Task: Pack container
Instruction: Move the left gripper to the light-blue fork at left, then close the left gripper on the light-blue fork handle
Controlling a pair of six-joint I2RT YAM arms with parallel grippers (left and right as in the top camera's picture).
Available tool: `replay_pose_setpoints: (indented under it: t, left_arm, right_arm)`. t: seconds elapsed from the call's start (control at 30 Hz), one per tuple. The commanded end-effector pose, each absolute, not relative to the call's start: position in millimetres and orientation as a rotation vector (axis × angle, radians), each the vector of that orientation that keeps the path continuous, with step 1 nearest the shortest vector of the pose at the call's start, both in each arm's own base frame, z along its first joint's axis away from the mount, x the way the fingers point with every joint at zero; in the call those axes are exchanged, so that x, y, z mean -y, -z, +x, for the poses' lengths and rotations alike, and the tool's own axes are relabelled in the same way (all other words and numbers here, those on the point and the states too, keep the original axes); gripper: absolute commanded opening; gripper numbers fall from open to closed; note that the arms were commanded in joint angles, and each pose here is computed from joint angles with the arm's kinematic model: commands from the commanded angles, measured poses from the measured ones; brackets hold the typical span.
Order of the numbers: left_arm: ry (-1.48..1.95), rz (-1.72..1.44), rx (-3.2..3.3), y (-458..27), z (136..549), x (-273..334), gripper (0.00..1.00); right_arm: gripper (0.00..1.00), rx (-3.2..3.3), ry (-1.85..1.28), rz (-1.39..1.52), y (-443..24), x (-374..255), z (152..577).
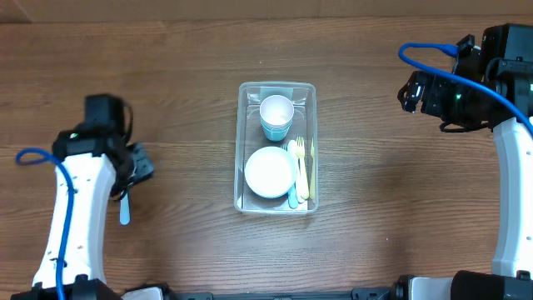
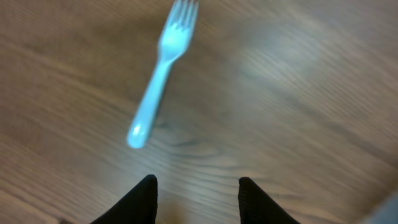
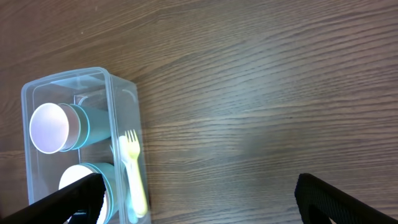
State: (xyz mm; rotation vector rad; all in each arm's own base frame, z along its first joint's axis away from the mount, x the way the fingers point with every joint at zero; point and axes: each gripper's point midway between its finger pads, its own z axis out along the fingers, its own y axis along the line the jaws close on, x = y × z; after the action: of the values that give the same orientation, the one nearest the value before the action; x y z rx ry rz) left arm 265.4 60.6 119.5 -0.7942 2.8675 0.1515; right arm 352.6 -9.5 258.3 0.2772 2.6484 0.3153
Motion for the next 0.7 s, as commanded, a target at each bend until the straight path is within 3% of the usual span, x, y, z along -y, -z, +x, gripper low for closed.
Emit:
replay_pose_setpoints:
  t: [0.0, 0.1, 0.2, 0.23, 0.27, 0.33, 0.37, 0.5, 0.67]
  left_arm:
    - [-0.099, -0.828, -2.878, -101, 254, -73, 0.39]
    - [-0.128, -0.869, -2.864, -93, 249, -84, 0.4]
    - [-0.369, -0.879, -2.837, -89, 240, -112, 0.43]
    - [-0.418, -0.88, -2.824, -86, 239, -118, 0.52]
    - [-0.425, -0.88, -2.821, -82, 239, -119, 0.68]
    - [-0.43, -0.876, -2.809, -73, 240, -120, 0.87]
    - [-0.431, -0.845, -2.817, -68, 241, -120, 0.89]
    - [-0.446, -0.662, -2.856, -52, 249, -122, 0.79]
    - [-0.452, -0.561, -2.873, -33, 262, -125, 0.88]
  right_arm:
    - [1.0, -2.615, -0.307, 0.274, -268, 11, 356]
    - [1.0, -2.615, -0.307, 0.274, -268, 11, 356]
    - [1.0, -2.615, -0.307, 0.274, -268, 11, 356]
    - [1.0, -2.615, -0.307, 0.274, -268, 11, 356]
    - [1.0, -2.615, -0.307, 0.274, -268, 11, 356]
    - [1.0, -2.615, -0.307, 0.274, -268, 11, 356]
    - [1.0, -2.615, -0.307, 0.274, -268, 11, 356]
    - [1.0, -2.615, -0.307, 0.274, -268, 11, 356]
    - [1.0, -2.615, -0.307, 0.274, -268, 11, 356]
